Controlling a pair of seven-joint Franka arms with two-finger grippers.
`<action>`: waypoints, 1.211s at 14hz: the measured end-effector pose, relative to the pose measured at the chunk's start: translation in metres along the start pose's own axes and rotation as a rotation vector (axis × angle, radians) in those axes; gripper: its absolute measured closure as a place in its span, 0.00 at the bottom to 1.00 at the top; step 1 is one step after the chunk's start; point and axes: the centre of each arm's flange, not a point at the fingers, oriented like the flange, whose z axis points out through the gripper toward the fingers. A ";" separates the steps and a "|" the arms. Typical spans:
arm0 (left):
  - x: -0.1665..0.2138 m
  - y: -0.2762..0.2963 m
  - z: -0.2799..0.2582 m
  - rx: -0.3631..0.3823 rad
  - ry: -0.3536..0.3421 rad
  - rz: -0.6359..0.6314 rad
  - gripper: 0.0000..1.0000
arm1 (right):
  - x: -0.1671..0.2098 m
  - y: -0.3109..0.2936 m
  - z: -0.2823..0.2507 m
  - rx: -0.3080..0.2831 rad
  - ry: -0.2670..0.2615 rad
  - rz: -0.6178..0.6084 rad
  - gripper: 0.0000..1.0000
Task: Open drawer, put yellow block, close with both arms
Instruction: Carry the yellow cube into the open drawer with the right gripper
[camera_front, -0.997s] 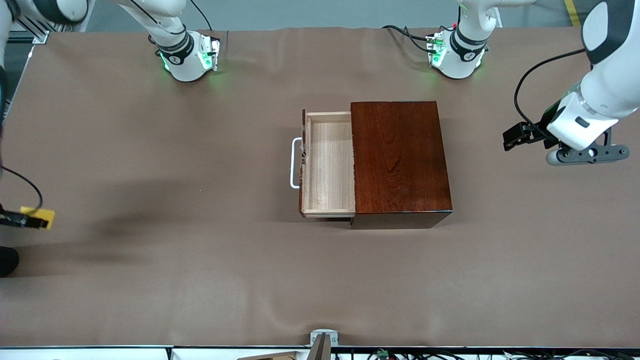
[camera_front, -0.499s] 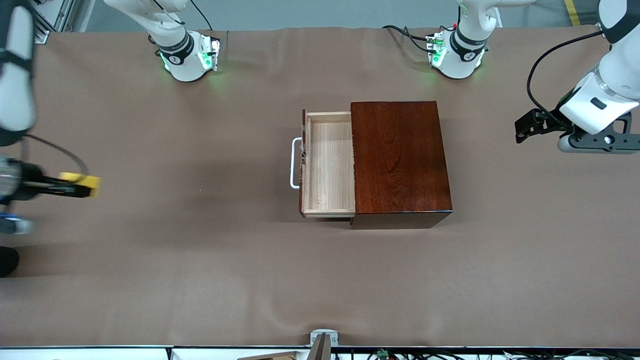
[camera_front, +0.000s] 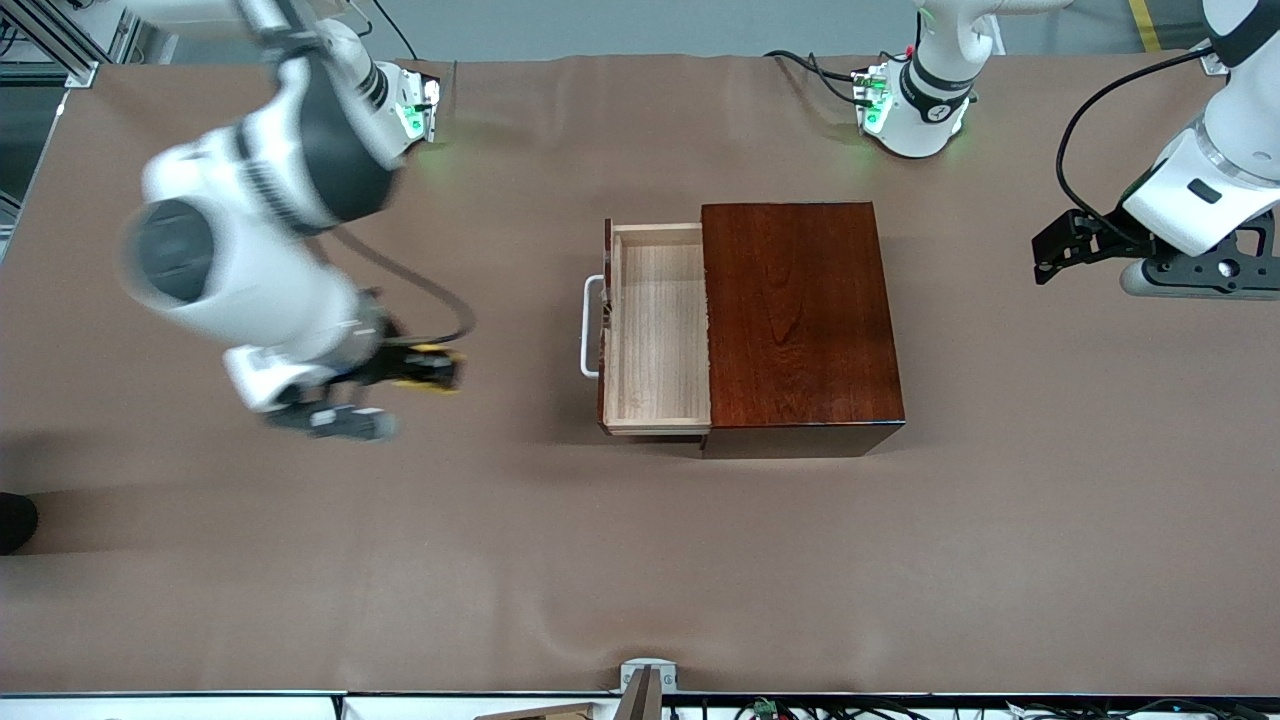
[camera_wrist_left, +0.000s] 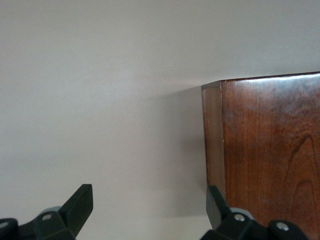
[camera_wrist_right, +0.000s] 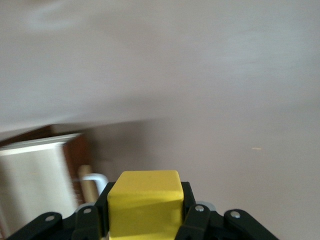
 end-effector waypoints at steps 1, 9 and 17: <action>0.002 0.000 -0.002 -0.001 0.005 0.000 0.00 | -0.014 -0.030 0.013 0.017 0.020 -0.015 0.44; 0.009 0.001 -0.014 -0.005 0.033 0.002 0.00 | -0.060 -0.126 0.105 0.068 0.073 -0.130 0.44; 0.010 0.002 -0.012 -0.005 0.030 0.004 0.00 | -0.072 -0.157 0.170 0.111 0.123 -0.169 0.44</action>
